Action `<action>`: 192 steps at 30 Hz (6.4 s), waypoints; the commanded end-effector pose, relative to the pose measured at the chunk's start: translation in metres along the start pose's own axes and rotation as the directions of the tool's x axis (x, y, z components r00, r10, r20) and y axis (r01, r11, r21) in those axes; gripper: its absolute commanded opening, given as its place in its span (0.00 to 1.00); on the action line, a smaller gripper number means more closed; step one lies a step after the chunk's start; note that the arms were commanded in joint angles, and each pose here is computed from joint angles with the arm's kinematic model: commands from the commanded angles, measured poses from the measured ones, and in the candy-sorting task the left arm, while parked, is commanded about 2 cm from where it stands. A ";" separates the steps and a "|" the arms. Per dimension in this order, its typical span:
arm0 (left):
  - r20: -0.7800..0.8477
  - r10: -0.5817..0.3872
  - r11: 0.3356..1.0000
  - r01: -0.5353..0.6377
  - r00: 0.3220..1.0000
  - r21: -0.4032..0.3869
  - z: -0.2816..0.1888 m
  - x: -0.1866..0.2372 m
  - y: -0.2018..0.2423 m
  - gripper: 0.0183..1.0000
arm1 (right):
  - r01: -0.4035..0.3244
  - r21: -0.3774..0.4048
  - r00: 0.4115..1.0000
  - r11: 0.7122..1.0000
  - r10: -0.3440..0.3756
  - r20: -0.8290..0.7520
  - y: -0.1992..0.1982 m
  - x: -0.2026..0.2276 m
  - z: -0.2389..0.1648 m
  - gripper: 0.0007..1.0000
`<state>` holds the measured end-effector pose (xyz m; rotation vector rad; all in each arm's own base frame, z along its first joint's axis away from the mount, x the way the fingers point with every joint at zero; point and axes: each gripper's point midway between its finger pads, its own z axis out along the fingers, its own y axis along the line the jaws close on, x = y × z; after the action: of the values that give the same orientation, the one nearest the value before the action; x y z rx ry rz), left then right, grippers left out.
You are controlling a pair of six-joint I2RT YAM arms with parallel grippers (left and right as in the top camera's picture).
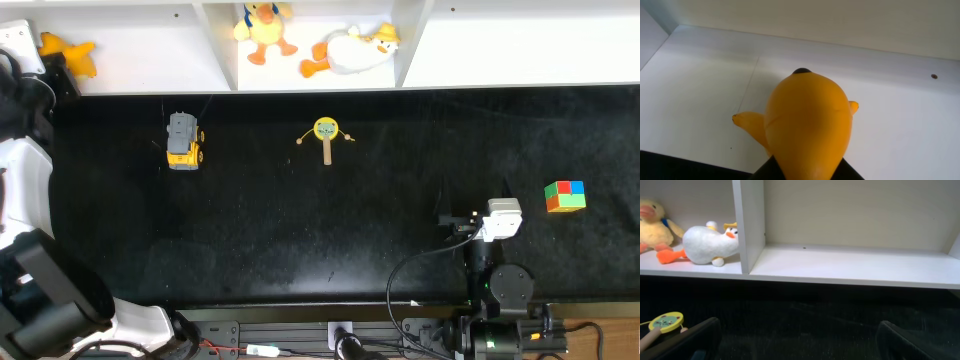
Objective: Store Toys
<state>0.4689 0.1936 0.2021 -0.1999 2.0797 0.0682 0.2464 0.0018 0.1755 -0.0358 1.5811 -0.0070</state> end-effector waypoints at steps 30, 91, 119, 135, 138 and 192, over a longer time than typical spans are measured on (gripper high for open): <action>0.042 0.006 1.000 -0.006 0.999 0.015 0.004 -0.013 -0.004 1.00 | -0.008 -0.002 1.000 1.000 0.008 -0.001 0.001 0.004 0.000 1.00; -0.351 0.254 0.945 -0.154 0.901 0.289 -0.050 0.201 -0.155 0.76 | -0.008 -0.002 1.000 1.000 0.008 -0.001 0.001 0.004 0.000 1.00; -0.233 0.253 0.948 -0.191 0.939 0.256 -0.123 0.148 -0.154 0.35 | -0.008 -0.002 1.000 1.000 0.008 -0.001 0.001 0.004 0.000 1.00; -0.111 0.273 0.921 -0.226 0.956 0.317 -0.079 0.067 -0.183 0.35 | -0.008 -0.002 1.000 1.000 0.008 -0.001 0.001 0.004 0.000 1.00; -0.113 0.273 0.922 -0.226 0.955 0.315 -0.056 0.054 -0.184 0.35 | -0.008 -0.002 1.000 1.000 0.008 -0.001 0.001 0.004 0.000 1.00; 0.448 0.143 0.953 -0.244 0.882 0.177 -0.199 0.173 -0.175 1.00 | -0.008 -0.002 1.000 1.000 0.008 -0.001 0.001 0.004 0.000 1.00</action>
<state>0.2458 -0.0147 0.1556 0.1456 1.6506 0.0404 0.2464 0.0017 0.1757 -0.0352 1.5804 -0.0070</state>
